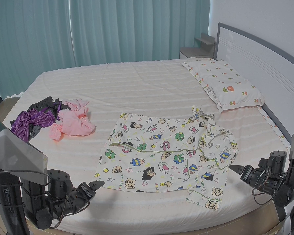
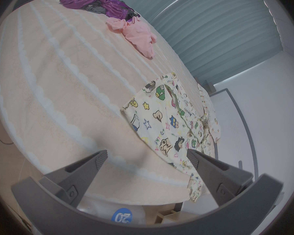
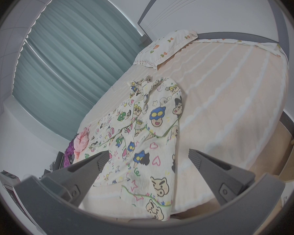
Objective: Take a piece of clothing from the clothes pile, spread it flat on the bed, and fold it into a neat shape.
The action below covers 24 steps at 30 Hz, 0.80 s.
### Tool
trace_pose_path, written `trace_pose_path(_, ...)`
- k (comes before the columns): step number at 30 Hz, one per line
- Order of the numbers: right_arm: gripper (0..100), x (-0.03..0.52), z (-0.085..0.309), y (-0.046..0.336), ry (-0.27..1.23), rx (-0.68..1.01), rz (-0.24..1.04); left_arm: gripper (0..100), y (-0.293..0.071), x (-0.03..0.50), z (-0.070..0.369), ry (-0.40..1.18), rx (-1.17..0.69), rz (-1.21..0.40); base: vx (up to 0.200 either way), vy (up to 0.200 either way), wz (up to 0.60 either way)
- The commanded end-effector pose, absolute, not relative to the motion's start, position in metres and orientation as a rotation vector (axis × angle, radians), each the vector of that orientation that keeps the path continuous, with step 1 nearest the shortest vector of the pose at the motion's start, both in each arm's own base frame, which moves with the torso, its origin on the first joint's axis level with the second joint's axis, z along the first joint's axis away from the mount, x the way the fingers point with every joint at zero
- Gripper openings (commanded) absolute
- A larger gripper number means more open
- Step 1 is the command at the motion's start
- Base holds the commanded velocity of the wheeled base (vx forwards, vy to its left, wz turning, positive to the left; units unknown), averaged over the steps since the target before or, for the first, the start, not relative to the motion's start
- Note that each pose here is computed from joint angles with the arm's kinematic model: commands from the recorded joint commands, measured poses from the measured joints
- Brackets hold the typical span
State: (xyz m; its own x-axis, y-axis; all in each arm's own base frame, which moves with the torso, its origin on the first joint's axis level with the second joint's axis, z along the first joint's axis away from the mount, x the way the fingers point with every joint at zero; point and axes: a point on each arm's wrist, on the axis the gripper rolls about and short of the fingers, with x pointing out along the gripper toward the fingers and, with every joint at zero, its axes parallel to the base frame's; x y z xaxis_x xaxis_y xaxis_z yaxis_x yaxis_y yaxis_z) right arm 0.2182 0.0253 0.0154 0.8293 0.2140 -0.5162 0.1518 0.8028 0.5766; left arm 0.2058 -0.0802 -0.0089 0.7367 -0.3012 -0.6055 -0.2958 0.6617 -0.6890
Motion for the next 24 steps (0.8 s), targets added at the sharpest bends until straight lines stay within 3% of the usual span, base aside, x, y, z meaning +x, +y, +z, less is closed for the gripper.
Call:
trace_pose_path(1, 100, 0.213, 0.004, 0.036, 0.679, 0.64, 0.041, 100, -0.084, 0.217, -0.024, 0.761, -0.825, 0.011, 0.0, 0.0, 0.0)
trace_pose_path(10, 100, 0.213, 0.005, 0.037, 0.673, 0.675, 0.047, 100, -0.098, 0.257, -0.04, 0.64, -0.777, 0.009, 0.0, 0.0, 0.0)
trace_pose_path(24, 100, 0.212, 0.001, 0.048, 0.7, 0.659, 0.081, 100, -0.107, 0.287, -0.056, 0.644, -0.672, 0.053, 0.0, 0.0, 0.0)
